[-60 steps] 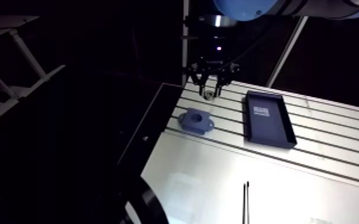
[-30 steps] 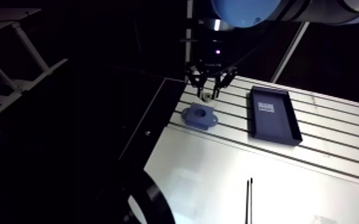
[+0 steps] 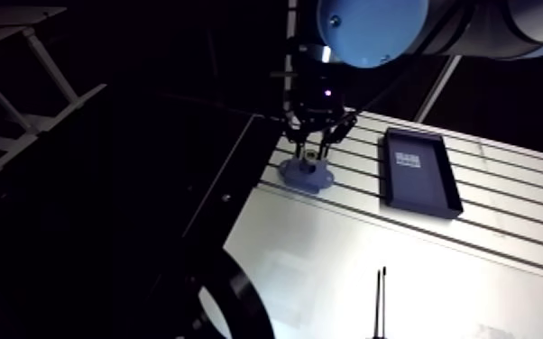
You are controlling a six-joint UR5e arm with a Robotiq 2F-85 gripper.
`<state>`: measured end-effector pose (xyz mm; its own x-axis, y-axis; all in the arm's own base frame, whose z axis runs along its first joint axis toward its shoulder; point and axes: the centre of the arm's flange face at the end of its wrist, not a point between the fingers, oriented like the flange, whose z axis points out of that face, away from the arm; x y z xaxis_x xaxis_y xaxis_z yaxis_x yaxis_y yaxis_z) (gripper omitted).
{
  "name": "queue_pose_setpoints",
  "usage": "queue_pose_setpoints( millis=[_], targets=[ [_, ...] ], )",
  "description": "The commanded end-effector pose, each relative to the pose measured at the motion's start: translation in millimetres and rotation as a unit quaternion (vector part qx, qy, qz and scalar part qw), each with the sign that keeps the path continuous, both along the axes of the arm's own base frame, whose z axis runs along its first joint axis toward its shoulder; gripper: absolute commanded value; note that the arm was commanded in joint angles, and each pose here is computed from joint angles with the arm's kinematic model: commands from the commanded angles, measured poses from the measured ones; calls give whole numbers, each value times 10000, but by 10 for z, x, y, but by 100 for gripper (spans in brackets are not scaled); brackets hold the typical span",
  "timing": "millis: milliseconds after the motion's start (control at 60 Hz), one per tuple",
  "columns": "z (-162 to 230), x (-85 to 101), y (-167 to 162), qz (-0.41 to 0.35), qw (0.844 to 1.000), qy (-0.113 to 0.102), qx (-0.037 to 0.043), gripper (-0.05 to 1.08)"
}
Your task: Pick up the bearing and press it into the housing until flush.
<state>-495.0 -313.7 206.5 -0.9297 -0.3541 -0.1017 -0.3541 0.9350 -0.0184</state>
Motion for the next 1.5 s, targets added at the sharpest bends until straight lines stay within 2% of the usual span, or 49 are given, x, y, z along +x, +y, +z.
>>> queue_pose_setpoints(
  millis=[17, 267, 433, 1500],
  targets=[
    [-71, 43, 4, 41, 10000, 49, -25, 63],
    [-97, 69, -6, 71, 9999, 93, -41, 63],
    [-138, 104, 8, 65, 10000, 47, -17, 63],
    [-141, 79, -7, 148, 9999, 62, -22, 63]
  ],
)
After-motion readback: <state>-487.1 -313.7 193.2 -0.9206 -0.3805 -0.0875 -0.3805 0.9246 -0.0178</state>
